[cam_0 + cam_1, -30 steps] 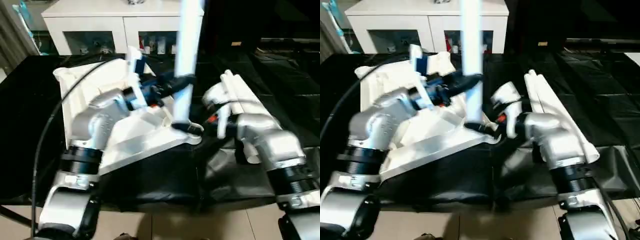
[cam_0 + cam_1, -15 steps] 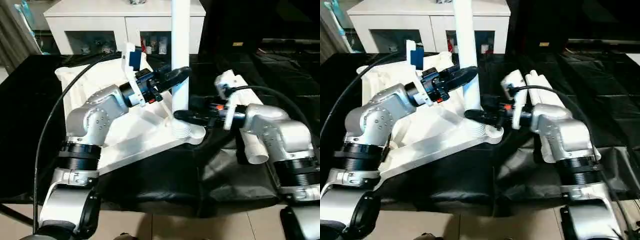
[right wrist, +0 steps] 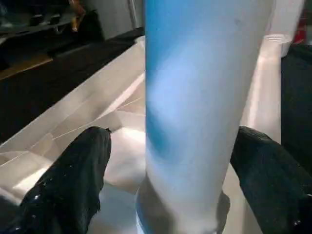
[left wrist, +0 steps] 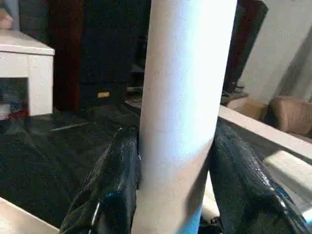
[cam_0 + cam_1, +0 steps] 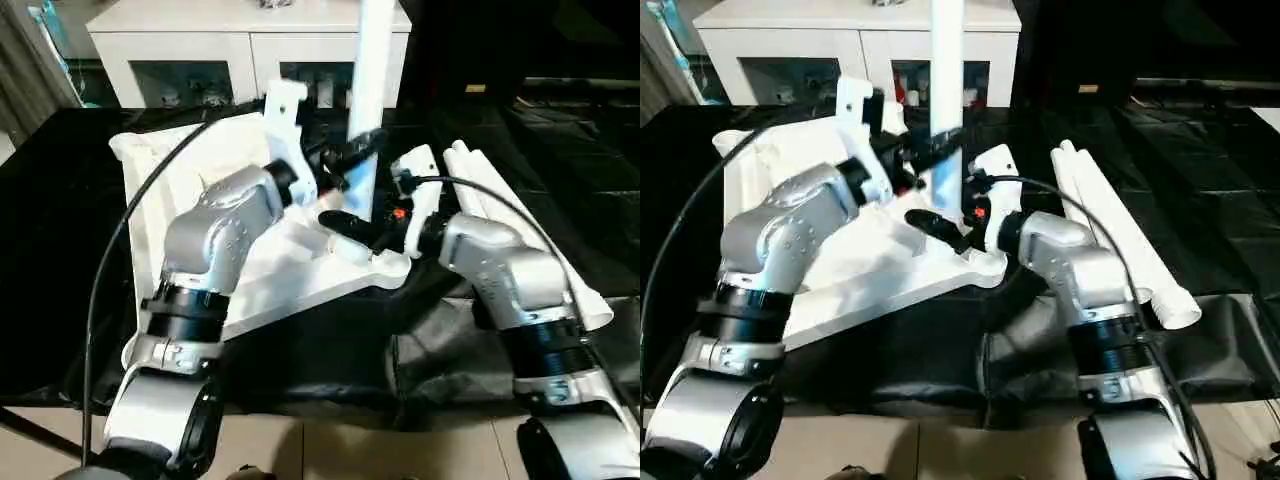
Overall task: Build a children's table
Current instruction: Pick table leg
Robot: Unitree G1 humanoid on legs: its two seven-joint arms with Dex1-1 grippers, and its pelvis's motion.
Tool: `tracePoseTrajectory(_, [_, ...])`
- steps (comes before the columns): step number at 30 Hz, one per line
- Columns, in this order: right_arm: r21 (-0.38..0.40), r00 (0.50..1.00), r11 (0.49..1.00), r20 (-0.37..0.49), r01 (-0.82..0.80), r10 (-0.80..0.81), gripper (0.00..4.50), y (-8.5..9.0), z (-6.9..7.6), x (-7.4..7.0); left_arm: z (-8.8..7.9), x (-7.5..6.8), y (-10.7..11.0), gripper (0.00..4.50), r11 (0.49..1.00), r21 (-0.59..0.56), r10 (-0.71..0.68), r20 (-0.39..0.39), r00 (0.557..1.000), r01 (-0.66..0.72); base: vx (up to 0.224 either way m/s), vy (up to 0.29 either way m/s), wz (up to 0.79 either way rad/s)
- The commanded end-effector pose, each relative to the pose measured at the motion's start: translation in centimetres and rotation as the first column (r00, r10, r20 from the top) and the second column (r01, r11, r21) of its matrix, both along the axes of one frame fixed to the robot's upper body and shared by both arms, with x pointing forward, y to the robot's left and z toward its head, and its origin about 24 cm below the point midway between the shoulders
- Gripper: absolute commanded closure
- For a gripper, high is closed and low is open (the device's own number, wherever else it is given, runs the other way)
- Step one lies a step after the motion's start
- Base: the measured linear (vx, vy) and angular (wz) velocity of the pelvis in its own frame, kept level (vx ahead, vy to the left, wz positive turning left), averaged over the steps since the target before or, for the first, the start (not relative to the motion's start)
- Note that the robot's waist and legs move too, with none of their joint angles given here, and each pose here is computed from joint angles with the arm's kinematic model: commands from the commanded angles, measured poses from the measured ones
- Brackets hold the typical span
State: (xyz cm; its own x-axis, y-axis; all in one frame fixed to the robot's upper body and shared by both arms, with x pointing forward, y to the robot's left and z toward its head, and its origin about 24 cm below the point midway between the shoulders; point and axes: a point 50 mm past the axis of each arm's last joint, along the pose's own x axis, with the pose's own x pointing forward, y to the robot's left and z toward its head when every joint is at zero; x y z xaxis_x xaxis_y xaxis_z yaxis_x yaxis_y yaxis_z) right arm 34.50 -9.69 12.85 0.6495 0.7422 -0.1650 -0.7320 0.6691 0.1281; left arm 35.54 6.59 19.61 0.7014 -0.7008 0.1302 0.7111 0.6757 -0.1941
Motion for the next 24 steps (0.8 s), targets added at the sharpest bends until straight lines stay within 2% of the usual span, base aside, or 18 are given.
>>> tracePoseTrajectory(1, [0.002, 0.997, 0.997, 0.017, 0.078, -0.078, 0.85, 0.1, 0.55, 0.74, 1.52, -0.22, -0.29, 2.64, 0.999, -0.02, 0.026, 0.044, 0.999, -0.025, 0.0, 0.0, 0.0])
tracePoseTrajectory(2, [0.039, 0.991, 0.99, 0.003, 0.132, -0.133, 0.98, 0.12, 0.57, 1.11, 1.63, -0.21, -0.33, 2.64, 0.998, -0.034, 0.051, 0.042, 0.998, -0.05, 0.0, 0.0, 0.0])
tracePoseTrajectory(6, [0.078, 0.989, 0.986, -0.011, 0.146, -0.146, 1.29, 0.28, 0.59, 1.26, 1.58, -0.36, -0.6, 2.64, 0.998, -0.042, 0.051, 0.034, 0.998, -0.049, 0.0, 0.0, 0.0])
tracePoseTrajectory(13, [0.089, 0.985, 0.981, -0.015, 0.171, -0.17, 1.77, 0.62, 0.72, 1.55, 1.56, -0.4, -0.66, 2.64, 0.997, -0.031, 0.073, 0.039, 0.997, -0.072, 0.0, 0.0, 0.0])
tracePoseTrajectory(15, [0.088, 0.985, 0.981, -0.016, 0.172, -0.171, 2.1, 0.68, 0.71, 1.58, 1.61, -0.4, -0.61, 2.64, 0.997, -0.028, 0.077, 0.044, 0.996, -0.076, 0.0, 0.0, 0.0])
tracePoseTrajectory(24, [0.082, 0.988, 0.985, -0.015, 0.152, -0.152, 2.5, 0.83, 0.67, 1.62, 1.98, -0.6, -0.51, 2.64, 0.997, 0.003, 0.072, 0.078, 0.994, -0.072, 0.0, 0.0, 0.0])
